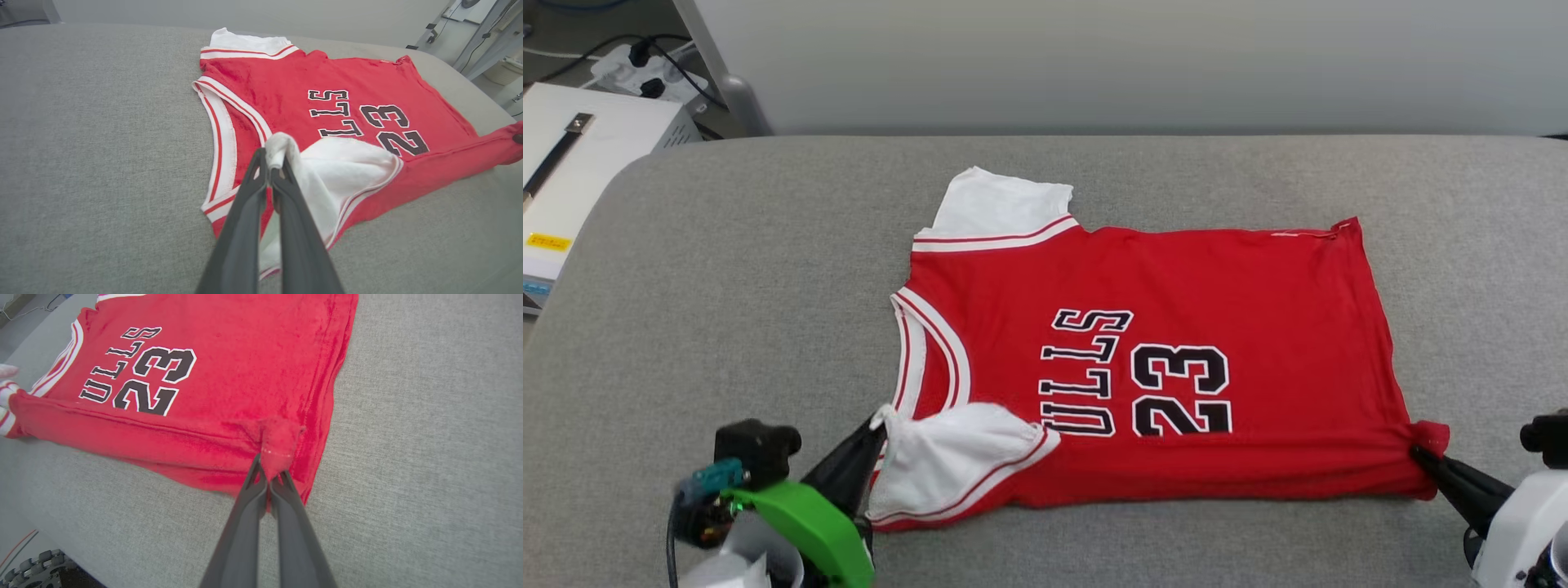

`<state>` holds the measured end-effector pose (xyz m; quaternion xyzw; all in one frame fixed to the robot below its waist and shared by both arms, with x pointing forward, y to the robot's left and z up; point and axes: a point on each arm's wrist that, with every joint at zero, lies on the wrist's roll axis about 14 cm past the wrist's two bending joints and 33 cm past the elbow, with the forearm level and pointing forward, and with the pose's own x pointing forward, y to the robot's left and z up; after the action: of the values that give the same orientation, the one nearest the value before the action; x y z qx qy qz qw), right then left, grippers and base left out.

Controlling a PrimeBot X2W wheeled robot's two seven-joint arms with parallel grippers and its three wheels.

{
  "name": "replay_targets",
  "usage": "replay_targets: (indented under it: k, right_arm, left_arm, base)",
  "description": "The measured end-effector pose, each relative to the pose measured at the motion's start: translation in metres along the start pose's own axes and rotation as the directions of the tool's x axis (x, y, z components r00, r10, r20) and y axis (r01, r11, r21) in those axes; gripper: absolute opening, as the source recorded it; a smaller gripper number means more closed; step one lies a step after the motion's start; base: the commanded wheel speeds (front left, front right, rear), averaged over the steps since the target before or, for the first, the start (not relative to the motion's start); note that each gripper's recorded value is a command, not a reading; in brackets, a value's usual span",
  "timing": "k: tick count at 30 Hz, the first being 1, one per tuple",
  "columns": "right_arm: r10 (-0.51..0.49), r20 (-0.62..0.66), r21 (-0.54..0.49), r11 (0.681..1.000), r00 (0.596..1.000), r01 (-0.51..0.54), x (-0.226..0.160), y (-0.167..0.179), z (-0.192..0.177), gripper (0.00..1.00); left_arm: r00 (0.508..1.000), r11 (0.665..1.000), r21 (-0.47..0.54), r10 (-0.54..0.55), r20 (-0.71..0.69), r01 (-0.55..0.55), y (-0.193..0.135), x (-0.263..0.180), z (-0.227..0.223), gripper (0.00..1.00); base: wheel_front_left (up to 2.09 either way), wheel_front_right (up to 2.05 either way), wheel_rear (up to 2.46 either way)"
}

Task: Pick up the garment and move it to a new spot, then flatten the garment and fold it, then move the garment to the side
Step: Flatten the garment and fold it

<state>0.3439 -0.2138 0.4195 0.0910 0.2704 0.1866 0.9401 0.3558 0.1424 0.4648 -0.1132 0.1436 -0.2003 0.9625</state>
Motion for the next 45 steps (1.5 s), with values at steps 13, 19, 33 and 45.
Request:
replay_targets:
  k: [13,19,33,45]
  right_arm:
    - [-0.024,-0.031,0.012,1.000,0.999,0.025,0.042,-0.016,0.017,0.00]
    - [-0.042,-0.090,0.023,0.999,0.995,0.044,0.061,-0.023,0.002,0.00]
    - [-0.040,-0.043,0.025,0.999,0.998,0.041,0.062,-0.018,0.009,1.00]
    - [-0.010,0.086,-0.018,1.000,0.996,0.011,0.049,-0.007,0.043,1.00]
  left_arm:
    - [0.996,0.997,0.079,-0.021,-0.083,0.028,0.033,0.084,-0.006,0.00]
    - [0.987,0.998,0.062,0.011,-0.163,-0.001,0.048,0.099,-0.041,0.00]
    - [0.985,0.996,0.082,0.039,-0.170,-0.026,0.052,0.096,-0.051,1.00]
    - [0.992,0.973,0.225,0.076,-0.097,-0.052,0.078,0.090,0.045,1.00]
  base:
    - [0.00,0.00,0.00]
    - [0.00,0.00,0.00]
    - [0.00,0.00,0.00]
    - [0.00,0.00,0.00]
